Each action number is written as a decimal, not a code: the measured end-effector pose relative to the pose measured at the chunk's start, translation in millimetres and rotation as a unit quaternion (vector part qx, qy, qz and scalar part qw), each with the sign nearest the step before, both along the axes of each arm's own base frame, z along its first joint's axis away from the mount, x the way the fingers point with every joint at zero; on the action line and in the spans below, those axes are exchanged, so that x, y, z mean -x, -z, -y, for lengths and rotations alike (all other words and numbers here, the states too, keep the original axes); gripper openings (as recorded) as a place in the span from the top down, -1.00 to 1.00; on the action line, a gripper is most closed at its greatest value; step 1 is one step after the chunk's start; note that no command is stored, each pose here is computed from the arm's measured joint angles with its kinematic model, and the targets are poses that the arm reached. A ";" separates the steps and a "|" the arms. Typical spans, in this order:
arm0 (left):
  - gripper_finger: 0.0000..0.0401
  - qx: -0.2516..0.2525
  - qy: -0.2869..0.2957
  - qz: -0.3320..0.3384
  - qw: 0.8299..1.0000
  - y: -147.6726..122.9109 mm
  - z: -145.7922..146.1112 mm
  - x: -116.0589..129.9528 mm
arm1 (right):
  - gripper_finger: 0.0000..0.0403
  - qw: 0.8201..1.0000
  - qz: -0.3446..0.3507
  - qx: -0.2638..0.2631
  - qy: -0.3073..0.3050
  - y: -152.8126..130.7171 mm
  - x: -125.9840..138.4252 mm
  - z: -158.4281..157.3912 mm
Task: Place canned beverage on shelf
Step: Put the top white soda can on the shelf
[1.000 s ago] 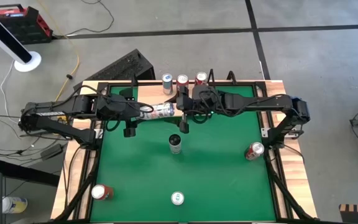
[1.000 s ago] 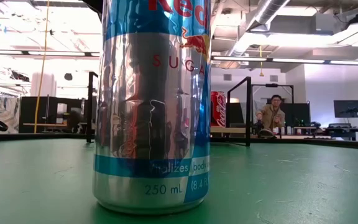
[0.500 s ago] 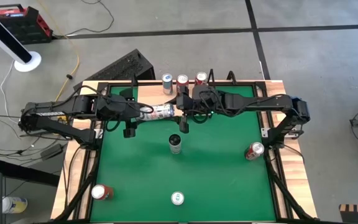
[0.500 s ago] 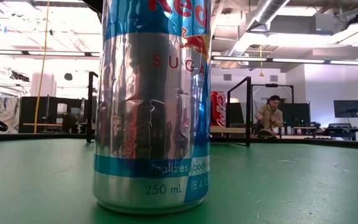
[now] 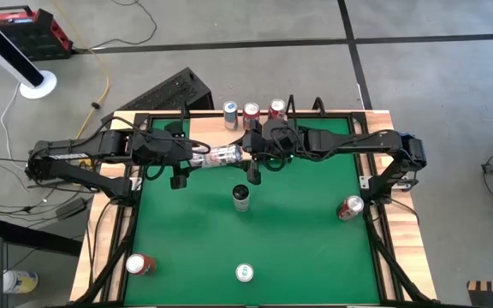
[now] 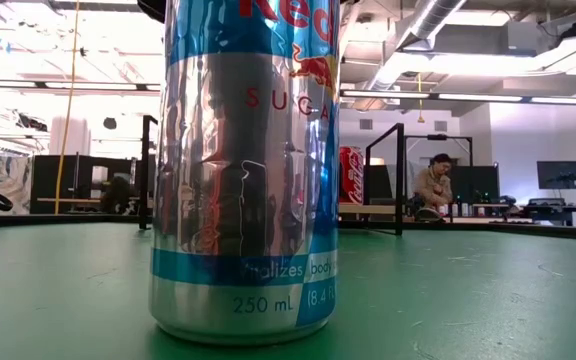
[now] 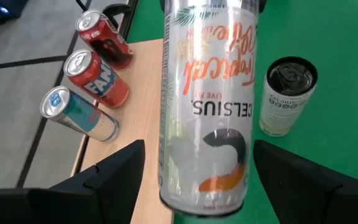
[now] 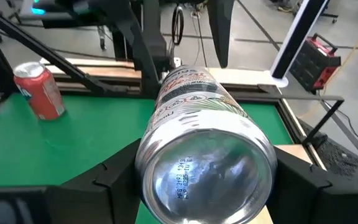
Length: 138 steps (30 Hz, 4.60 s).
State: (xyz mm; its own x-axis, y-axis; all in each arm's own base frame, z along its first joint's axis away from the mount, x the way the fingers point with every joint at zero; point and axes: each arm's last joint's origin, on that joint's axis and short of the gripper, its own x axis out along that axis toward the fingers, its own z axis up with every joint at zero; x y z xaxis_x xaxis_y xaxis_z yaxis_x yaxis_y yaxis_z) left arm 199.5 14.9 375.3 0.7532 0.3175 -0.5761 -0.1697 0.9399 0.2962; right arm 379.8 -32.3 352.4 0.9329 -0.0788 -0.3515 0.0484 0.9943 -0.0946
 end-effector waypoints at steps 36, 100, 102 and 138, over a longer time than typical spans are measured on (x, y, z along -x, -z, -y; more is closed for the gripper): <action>-0.43 0.432 -0.118 0.673 0.588 44.1 -11.8 95.9 | -0.41 0.968 0.245 0.036 0.041 -89.0 46.5 9.3; -0.81 0.531 0.127 0.539 0.642 51.5 3.3 39.6 | -0.44 0.988 0.144 0.017 -0.058 -65.2 38.2 -28.4; -0.81 0.529 0.110 0.530 0.654 55.3 2.6 36.8 | -0.44 0.990 0.129 0.017 -0.049 -62.4 38.6 -28.2; -0.16 0.506 0.047 0.482 0.714 72.1 -1.6 29.5 | -0.45 0.996 0.078 0.024 -0.025 -52.6 40.0 -26.5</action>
